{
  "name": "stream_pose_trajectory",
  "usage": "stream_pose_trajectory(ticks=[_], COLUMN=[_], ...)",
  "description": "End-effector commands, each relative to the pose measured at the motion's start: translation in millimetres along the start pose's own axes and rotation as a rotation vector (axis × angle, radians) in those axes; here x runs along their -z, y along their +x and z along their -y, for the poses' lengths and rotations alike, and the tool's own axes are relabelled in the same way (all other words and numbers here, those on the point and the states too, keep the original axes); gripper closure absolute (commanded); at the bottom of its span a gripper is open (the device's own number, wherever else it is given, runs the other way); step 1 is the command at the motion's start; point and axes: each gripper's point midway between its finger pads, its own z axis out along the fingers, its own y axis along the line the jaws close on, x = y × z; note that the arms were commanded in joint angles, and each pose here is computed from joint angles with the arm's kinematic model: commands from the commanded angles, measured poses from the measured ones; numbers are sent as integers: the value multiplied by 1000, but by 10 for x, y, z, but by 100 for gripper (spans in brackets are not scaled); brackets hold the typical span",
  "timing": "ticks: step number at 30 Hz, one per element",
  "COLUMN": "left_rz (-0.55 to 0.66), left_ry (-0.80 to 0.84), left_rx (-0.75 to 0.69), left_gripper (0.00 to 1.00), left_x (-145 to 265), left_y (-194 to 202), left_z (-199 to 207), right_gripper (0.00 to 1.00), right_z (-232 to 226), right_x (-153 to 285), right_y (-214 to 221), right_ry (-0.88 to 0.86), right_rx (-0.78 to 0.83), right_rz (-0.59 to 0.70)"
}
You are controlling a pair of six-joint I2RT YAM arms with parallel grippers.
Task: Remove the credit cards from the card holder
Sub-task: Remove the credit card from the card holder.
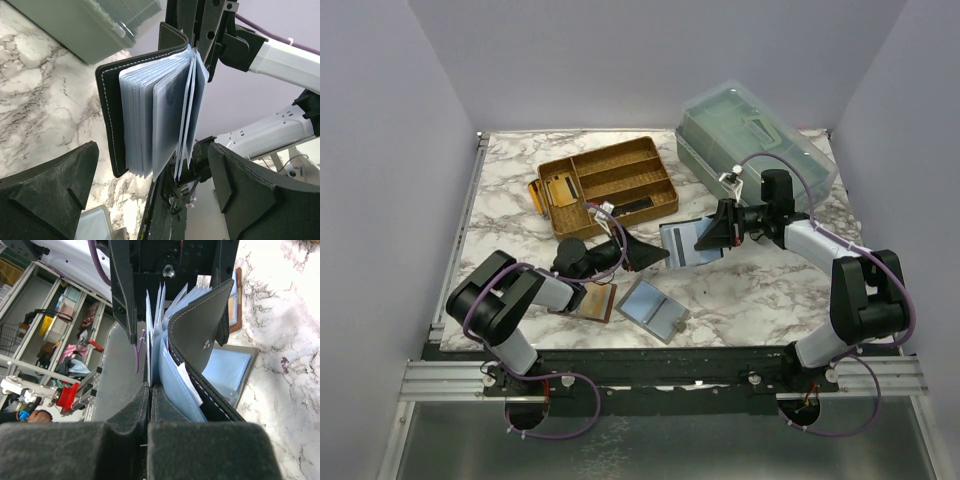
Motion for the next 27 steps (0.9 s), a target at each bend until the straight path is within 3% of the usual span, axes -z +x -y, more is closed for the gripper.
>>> stream_pose_trajectory(ticks=[1,5,11,17,27], left_rz=[-44,-37,-72,-32,-30], left_ry=[78,141,175,181,257], left_rx=[-31,2,70,50,34], left_gripper=[2,8,33,40,41], left_x=[-83,-91,-128,-73,-149], left_y=[68,70,119,34,-81], left_z=[110,187,184,280,539], right_gripper=[100,100,100,100,100], right_z=[-231,-230,-229,-216,-200], right_x=[32,33,32,31,28], right_y=[21,26,26,25,24], right_ry=[-118,-121,-119,-118,-113], right_rx=[33,28,30,27,23], right_rz=[-31,-32,-31,-31,-29])
